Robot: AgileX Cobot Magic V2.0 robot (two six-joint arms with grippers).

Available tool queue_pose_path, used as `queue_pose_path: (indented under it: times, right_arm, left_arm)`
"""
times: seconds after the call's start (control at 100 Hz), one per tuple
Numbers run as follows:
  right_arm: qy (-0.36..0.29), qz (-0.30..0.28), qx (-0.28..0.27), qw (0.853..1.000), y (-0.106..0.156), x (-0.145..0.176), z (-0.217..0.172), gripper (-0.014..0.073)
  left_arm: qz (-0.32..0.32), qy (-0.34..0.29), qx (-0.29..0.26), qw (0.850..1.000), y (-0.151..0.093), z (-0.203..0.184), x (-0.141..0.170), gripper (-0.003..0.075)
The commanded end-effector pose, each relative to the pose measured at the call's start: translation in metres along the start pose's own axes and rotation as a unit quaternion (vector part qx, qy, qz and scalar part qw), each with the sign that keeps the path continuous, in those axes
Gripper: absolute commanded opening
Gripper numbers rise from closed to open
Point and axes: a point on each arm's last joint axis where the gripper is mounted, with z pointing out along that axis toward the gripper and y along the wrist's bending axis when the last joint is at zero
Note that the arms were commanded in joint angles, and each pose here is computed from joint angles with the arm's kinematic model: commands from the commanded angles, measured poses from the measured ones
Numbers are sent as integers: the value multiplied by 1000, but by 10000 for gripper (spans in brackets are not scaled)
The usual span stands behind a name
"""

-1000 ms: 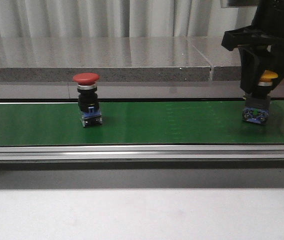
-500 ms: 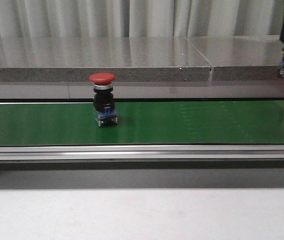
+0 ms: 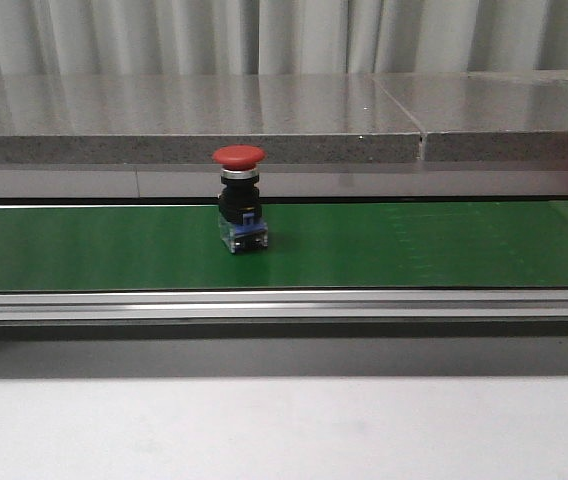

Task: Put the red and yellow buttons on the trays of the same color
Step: 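Lower the yellow button into the yellow tray and open the right gripper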

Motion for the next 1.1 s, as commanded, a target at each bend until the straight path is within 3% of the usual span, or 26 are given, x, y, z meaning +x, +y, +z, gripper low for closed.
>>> queue_pose_path:
  times: [0.0, 0.35, 0.54, 1.09]
  right_arm:
    - [-51, 16, 9, 999, -11, -4, -14, 227]
    - [-45, 115, 56, 991, -56, -2, -2, 227]
    - [-17, 175, 68, 982, -80, 0, 23, 227]
    - [23, 186, 65, 980, -94, -2, 93, 250]
  left_arm:
    - [-6, -39, 4, 999, 1, -1, -12, -21]
    - [-6, -39, 4, 999, 1, -1, -12, -21]
    - [-6, -39, 4, 999, 1, -1, -12, -21]
    - [-6, -39, 4, 999, 1, -1, -12, -21]
